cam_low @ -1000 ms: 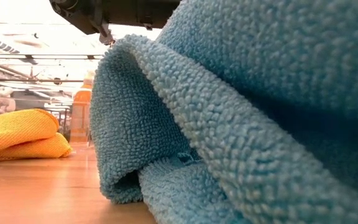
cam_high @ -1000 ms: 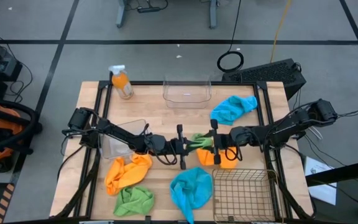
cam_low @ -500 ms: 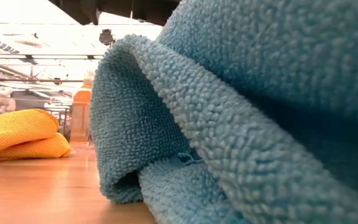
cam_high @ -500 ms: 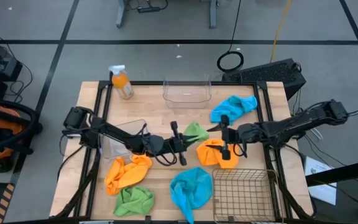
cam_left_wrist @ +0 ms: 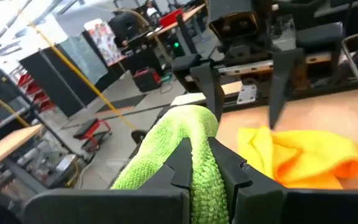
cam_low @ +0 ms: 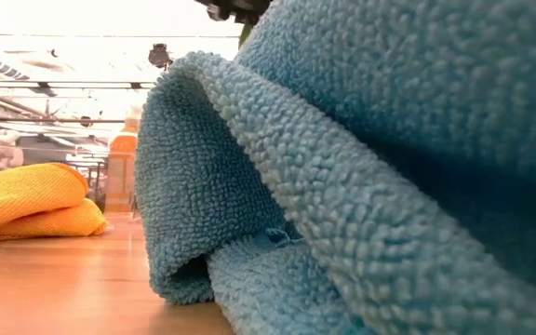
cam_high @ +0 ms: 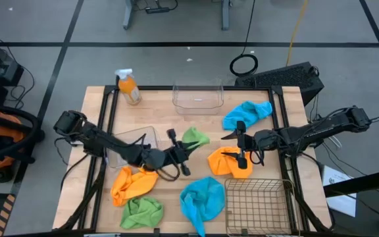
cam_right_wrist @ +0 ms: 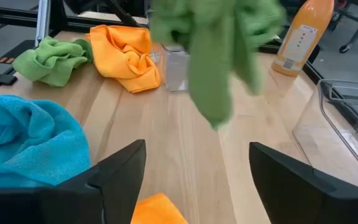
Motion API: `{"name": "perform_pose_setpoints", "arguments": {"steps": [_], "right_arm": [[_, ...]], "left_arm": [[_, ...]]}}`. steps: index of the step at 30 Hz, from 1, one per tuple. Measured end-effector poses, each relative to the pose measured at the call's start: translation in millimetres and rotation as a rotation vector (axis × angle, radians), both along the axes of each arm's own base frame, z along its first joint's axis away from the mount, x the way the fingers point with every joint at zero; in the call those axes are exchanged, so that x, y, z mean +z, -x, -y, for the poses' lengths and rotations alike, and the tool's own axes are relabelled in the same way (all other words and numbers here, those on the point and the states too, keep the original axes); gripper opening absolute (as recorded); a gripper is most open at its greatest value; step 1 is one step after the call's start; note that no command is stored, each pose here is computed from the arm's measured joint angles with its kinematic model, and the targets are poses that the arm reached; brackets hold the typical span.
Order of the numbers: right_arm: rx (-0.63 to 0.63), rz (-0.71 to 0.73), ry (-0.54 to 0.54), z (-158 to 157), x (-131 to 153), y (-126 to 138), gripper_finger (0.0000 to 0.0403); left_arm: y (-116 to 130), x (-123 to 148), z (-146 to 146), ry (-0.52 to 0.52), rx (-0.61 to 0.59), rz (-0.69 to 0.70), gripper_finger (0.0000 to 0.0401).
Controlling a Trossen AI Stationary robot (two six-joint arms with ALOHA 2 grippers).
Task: Sort microfiber towel by color & place in baskets
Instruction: Put the top green microfiber towel into the bottom transparent bin
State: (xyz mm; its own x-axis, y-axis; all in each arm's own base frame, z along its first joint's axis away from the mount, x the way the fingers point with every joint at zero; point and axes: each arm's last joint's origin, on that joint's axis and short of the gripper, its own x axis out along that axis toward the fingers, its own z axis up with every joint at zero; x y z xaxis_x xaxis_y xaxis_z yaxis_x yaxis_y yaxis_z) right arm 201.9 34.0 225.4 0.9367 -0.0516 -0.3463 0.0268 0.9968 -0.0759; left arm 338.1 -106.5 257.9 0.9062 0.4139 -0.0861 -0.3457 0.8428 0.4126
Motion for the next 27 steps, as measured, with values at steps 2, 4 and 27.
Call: {"name": "perform_pose_setpoints", "arguments": {"steps": [2,4,27], "right_arm": [[0.001,0.000,0.002,0.0,0.0,0.0,0.0269],[0.005,0.002,0.012,0.0,0.2,-0.2,0.0266],[0.006,-0.003,0.016,-1.3,-4.4,-6.4,0.0258]], "left_arm": [[7.5,4.7,11.5,0.012,0.013,0.017,0.0024],[16.0,7.5,23.3,0.000,0.031,0.010,0.0024],[102.0,16.3,20.5,0.058,0.369,-0.071,0.0025]]}}
